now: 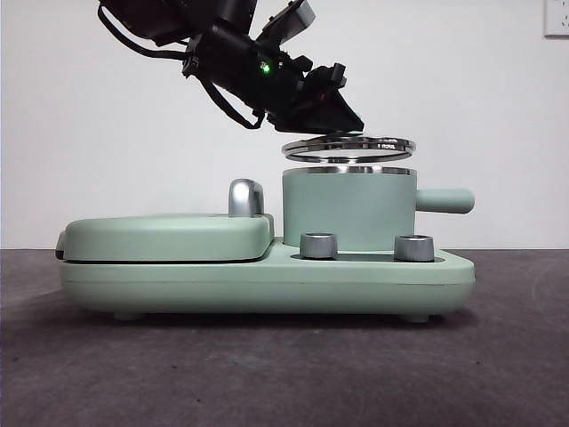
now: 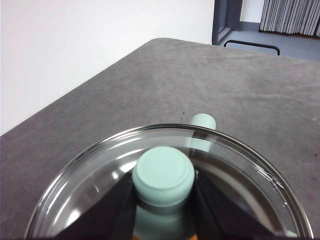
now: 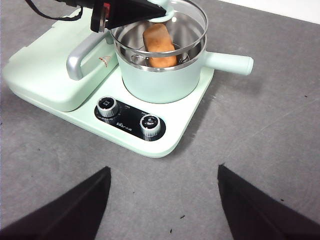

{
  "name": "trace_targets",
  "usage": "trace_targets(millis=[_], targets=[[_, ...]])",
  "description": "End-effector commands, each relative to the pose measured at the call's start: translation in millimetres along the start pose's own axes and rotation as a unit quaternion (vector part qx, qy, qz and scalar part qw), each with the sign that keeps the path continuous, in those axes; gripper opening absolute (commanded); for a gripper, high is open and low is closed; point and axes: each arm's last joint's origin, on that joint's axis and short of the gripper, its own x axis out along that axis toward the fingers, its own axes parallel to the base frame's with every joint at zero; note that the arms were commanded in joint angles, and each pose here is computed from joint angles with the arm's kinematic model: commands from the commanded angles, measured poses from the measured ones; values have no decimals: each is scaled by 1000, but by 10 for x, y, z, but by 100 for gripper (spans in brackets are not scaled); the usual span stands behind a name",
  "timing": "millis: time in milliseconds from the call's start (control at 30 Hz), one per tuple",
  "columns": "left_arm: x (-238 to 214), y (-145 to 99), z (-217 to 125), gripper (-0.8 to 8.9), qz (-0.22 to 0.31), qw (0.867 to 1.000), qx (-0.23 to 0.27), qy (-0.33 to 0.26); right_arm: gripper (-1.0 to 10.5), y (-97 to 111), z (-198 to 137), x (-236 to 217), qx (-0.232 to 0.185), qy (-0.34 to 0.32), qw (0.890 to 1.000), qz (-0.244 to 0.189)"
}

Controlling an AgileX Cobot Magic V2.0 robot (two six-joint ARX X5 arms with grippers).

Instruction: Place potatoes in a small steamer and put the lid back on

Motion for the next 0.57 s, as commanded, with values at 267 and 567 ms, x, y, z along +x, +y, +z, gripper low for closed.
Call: trace_targets(millis=[267, 567], targets=[[53, 1, 56, 15, -4, 1000, 30, -7, 338, 5, 10, 2, 4, -1, 1000, 2], [104, 4, -11, 15, -5, 1000, 27, -2, 338, 5, 10, 2, 4, -1, 1000, 2]])
